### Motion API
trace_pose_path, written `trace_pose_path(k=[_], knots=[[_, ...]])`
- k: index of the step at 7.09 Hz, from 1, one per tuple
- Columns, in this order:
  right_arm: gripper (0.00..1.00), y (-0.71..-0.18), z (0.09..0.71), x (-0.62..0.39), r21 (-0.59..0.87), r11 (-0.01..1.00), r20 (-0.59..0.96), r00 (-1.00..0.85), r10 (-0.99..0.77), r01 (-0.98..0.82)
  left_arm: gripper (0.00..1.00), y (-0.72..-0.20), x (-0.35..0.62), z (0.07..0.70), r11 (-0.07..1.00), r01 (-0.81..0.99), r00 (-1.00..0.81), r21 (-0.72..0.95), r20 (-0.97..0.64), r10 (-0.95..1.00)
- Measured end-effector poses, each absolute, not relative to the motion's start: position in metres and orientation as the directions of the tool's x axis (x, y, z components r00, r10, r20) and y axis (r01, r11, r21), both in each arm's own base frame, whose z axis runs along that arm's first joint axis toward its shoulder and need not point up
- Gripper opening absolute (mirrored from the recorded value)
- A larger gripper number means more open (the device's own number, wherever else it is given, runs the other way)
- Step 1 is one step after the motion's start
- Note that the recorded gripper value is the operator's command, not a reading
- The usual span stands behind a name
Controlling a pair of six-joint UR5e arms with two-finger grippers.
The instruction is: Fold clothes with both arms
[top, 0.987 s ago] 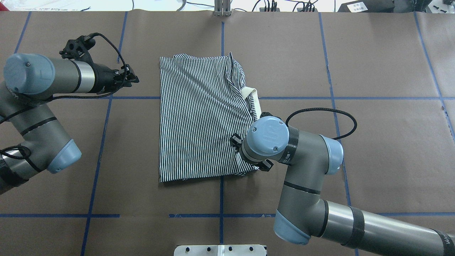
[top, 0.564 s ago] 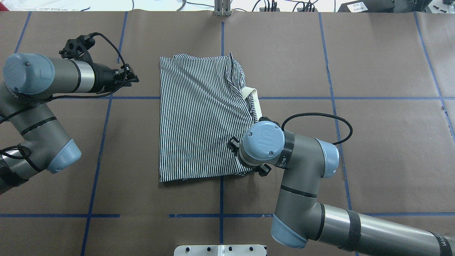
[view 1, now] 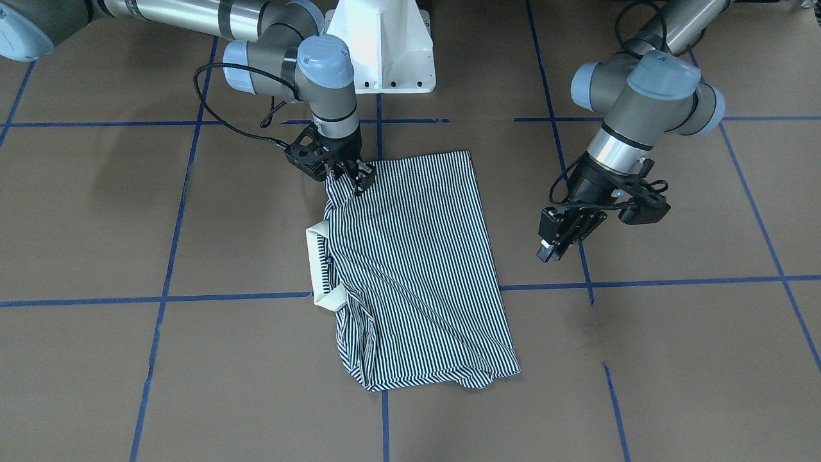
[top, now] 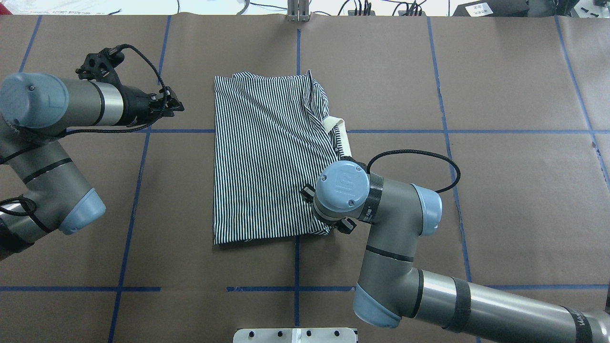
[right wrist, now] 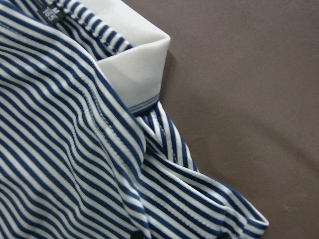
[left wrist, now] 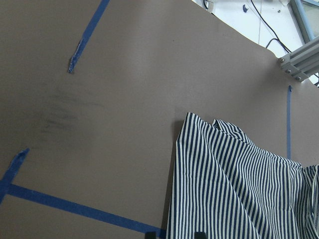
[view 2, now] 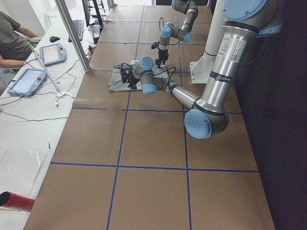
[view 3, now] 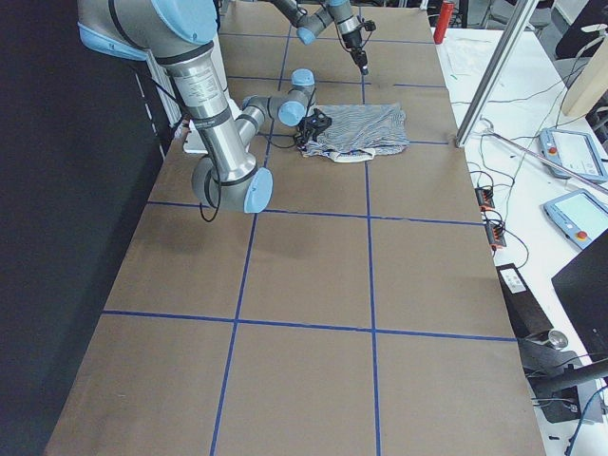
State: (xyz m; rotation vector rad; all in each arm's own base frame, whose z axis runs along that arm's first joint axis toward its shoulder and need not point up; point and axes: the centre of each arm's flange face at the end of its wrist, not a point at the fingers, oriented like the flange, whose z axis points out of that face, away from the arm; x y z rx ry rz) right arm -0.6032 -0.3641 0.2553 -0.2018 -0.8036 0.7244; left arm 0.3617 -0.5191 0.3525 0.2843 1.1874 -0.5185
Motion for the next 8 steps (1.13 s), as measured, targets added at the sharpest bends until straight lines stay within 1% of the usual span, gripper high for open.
trace_pose_path(k=[6,7,8], knots=[[0.00,-0.349,0.248,-0.566,-0.429,0.751,0.592,0.473,0.653,-0.501,0.39,-0.511,0.358,0.336,0.846,0.527,0.272,-0.080,-0.927,-0.257],[0.00,-0.347,0.246,-0.561,-0.430,0.752,0.593,0.472,0.652,-0.500,0.39,-0.501,0.366,0.330,0.843,0.524,0.245,-0.124,-0.926,-0.288],[0.00,-0.343,0.246,-0.560,-0.430,0.753,0.592,0.474,0.651,-0.498,0.42,-0.477,0.385,0.321,0.836,0.516,0.204,-0.184,-0.922,-0.329]])
